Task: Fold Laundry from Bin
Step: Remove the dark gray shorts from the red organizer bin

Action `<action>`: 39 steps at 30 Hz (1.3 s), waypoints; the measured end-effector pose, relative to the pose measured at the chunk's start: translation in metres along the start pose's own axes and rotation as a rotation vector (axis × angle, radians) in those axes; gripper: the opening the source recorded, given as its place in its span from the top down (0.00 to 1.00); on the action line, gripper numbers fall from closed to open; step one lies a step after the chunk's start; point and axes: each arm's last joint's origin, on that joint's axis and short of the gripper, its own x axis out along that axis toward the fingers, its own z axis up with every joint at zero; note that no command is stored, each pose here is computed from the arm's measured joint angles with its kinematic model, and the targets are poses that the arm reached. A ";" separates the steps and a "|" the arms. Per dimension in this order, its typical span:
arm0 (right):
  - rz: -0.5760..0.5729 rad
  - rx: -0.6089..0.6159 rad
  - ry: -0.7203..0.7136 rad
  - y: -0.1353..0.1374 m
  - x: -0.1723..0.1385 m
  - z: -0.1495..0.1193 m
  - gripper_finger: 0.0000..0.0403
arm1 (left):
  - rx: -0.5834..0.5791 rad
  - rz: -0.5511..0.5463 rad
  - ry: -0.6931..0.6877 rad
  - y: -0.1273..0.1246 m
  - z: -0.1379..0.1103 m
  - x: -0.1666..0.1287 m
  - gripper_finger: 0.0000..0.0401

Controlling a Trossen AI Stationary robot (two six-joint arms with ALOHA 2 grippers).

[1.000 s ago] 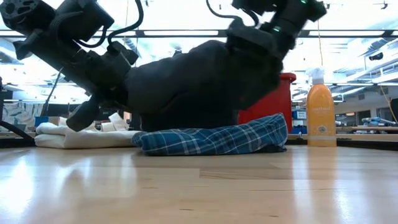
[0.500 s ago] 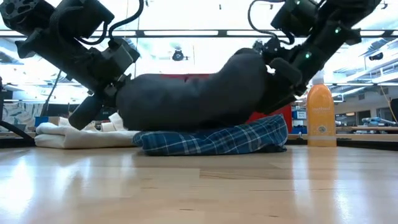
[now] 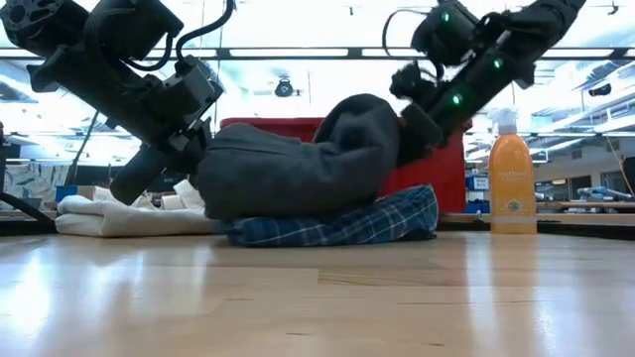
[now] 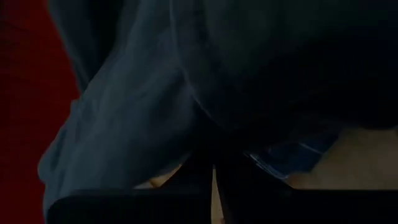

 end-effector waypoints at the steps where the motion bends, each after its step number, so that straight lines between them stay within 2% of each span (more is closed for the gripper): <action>1: -0.014 -0.021 -0.020 -0.002 -0.002 0.004 0.14 | -0.015 -0.001 0.000 0.000 0.000 0.000 0.97; 5: -0.022 -0.055 -0.033 -0.011 -0.001 0.009 0.14 | -0.070 -0.001 -0.001 0.000 0.000 0.000 0.97; 10: -0.014 -0.008 -0.019 -0.018 0.001 0.008 0.14 | -0.118 -0.001 -0.001 0.000 0.000 0.000 0.97; 17: -0.029 0.071 0.134 -0.020 0.001 -0.007 0.14 | -0.448 -0.030 0.003 0.001 -0.002 0.002 0.94; 21: -0.050 0.163 0.194 -0.021 -0.003 -0.013 0.14 | -0.595 -0.032 0.006 0.001 -0.002 0.002 0.85; 25: -0.074 0.273 0.261 -0.022 -0.008 -0.018 0.14 | -0.678 -0.044 0.018 -0.002 -0.002 0.000 0.72; 31: -0.087 0.332 0.352 -0.022 -0.026 -0.025 0.14 | -0.798 -0.083 0.054 -0.012 -0.002 -0.006 0.51; 35: -0.086 0.375 0.343 -0.023 -0.042 -0.022 0.14 | -0.912 -0.126 0.026 -0.015 0.002 -0.014 0.42; 39: -0.069 0.474 0.286 -0.027 -0.061 -0.015 0.14 | -1.044 -0.237 0.008 -0.012 0.005 -0.024 0.37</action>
